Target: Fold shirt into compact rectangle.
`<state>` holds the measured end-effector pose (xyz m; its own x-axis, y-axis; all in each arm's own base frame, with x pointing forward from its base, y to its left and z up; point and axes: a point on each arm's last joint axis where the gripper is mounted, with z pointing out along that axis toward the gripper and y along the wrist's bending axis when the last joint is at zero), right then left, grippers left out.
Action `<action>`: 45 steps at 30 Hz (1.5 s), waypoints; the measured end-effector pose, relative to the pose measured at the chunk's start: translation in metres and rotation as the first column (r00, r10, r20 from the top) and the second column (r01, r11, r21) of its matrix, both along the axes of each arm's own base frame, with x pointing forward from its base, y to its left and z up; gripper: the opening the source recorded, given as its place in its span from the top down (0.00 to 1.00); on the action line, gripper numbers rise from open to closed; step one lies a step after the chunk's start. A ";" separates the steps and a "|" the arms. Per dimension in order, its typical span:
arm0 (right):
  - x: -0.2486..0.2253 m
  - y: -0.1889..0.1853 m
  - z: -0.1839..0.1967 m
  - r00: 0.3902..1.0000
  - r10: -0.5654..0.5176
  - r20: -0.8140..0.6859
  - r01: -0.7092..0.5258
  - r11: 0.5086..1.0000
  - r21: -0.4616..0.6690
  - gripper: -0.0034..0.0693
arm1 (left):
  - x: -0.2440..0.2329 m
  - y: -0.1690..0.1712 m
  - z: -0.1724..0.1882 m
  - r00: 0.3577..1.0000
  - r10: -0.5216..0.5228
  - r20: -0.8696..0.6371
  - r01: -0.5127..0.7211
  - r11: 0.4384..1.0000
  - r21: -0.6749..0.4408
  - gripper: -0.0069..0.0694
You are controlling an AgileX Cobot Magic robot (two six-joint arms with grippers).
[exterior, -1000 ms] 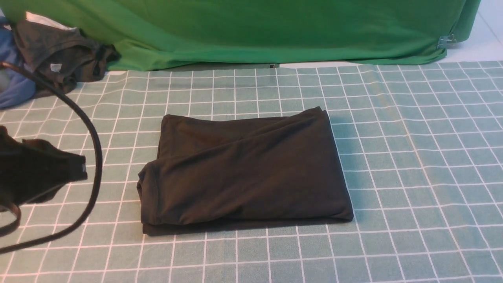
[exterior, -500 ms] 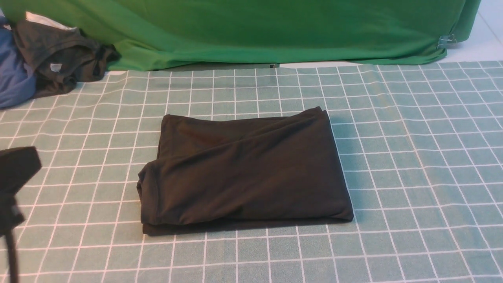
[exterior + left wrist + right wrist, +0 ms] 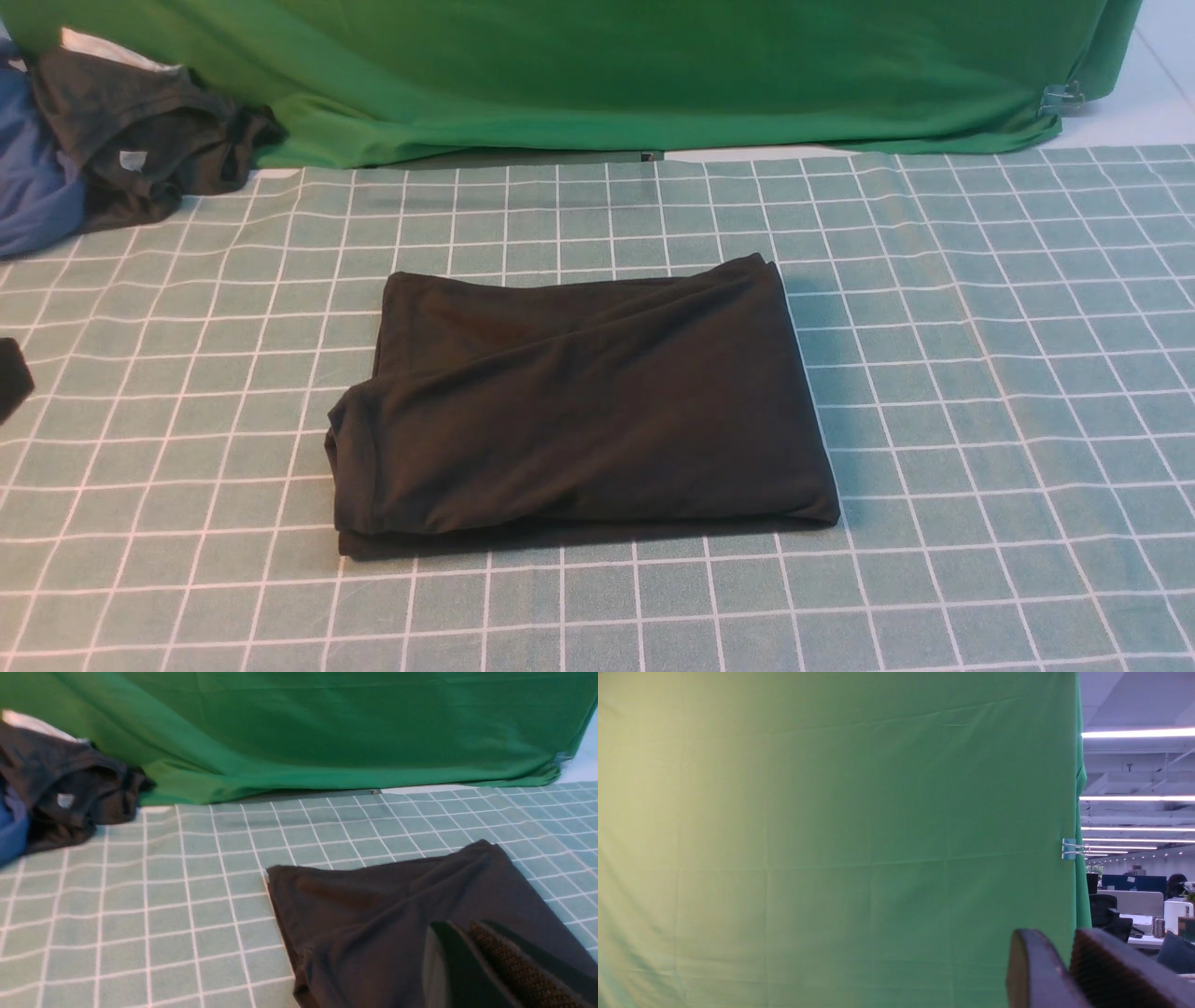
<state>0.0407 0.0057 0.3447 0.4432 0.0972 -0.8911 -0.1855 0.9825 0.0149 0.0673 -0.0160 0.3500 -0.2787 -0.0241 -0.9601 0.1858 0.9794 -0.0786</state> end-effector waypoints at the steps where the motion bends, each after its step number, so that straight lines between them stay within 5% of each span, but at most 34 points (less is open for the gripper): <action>1: 0.000 0.000 0.000 1.000 0.000 0.001 0.000 1.000 0.000 0.77 | 0.001 0.001 0.001 1.000 0.005 0.015 -0.005 1.000 0.013 0.89; 11: 0.000 0.000 0.000 1.000 0.000 0.001 0.000 1.000 0.000 0.73 | 0.005 0.010 -0.036 0.962 0.095 0.256 -0.116 0.991 0.068 0.89; 23: 0.000 0.000 0.000 1.000 0.000 0.001 0.000 1.000 0.000 0.69 | -0.011 0.017 -0.154 0.963 0.207 0.170 -0.217 0.975 0.042 0.89; 45: 0.000 0.000 0.000 1.000 0.000 0.001 0.000 1.000 0.000 0.63 | -0.012 0.017 -0.159 0.967 0.218 0.135 -0.222 0.975 0.013 0.89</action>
<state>0.0406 0.0057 0.3449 0.4445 0.0974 -0.8905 -0.1852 0.9826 0.0151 0.0558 0.0006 0.1914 -0.1403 -0.0431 -0.9892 -0.0273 0.9988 -0.0396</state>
